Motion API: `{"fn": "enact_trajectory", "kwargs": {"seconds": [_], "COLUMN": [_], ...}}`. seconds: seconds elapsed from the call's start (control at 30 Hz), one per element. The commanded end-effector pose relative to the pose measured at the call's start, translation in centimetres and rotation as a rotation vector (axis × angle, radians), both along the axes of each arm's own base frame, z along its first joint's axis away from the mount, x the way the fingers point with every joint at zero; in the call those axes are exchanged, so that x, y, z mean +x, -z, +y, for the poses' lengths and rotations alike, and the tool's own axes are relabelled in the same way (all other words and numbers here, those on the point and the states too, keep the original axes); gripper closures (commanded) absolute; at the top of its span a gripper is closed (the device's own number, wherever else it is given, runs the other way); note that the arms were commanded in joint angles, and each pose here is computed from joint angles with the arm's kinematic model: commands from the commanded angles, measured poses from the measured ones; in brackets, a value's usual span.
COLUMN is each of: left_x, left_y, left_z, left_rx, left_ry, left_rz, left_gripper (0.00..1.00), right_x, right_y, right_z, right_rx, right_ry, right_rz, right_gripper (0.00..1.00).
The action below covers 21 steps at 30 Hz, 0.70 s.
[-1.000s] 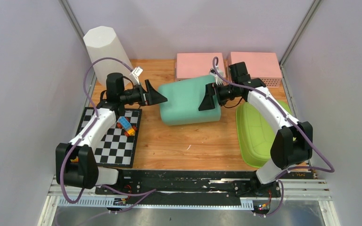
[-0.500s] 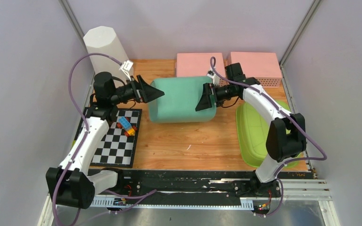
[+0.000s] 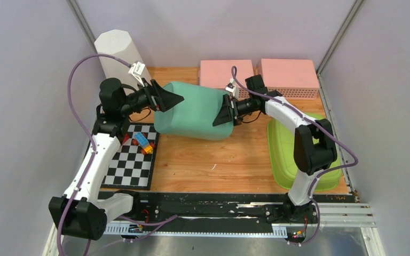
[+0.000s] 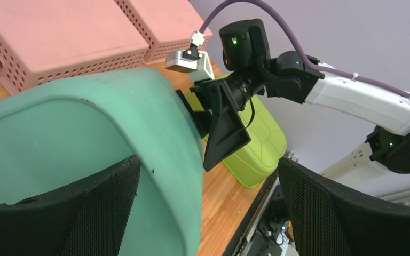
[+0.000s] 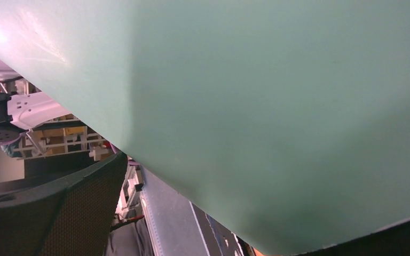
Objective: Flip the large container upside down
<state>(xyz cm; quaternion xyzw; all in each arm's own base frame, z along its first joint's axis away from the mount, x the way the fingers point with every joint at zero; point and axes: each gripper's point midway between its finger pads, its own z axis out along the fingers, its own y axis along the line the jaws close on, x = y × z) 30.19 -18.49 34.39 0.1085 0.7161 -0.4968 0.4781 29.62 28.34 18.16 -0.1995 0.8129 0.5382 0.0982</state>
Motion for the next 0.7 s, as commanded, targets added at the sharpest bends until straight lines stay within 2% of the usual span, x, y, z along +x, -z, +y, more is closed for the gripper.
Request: {"fn": "enact_trajectory", "kwargs": {"seconds": [0.0,0.2,0.67], "left_x": [-1.2,-0.6,1.3], "left_y": [0.2,-0.8,-1.0], "left_z": [-1.2,-1.1,-0.9], "left_rx": [0.005,0.006,0.015], "left_ry": [0.062,0.041,-0.013], "left_rz": [0.044,0.035,0.030], "left_gripper": [0.00,0.00,0.00], "right_x": [-3.0,-2.7,-1.3], "right_y": [-3.4,-4.6,0.2], "right_z": [3.6,4.4,3.8], "right_rx": [0.206,0.275,0.170], "right_ry": [-0.173,-0.154,-0.115], "right_rz": [0.004,-0.003,0.025], "right_gripper": [0.03,0.01,0.00]}}
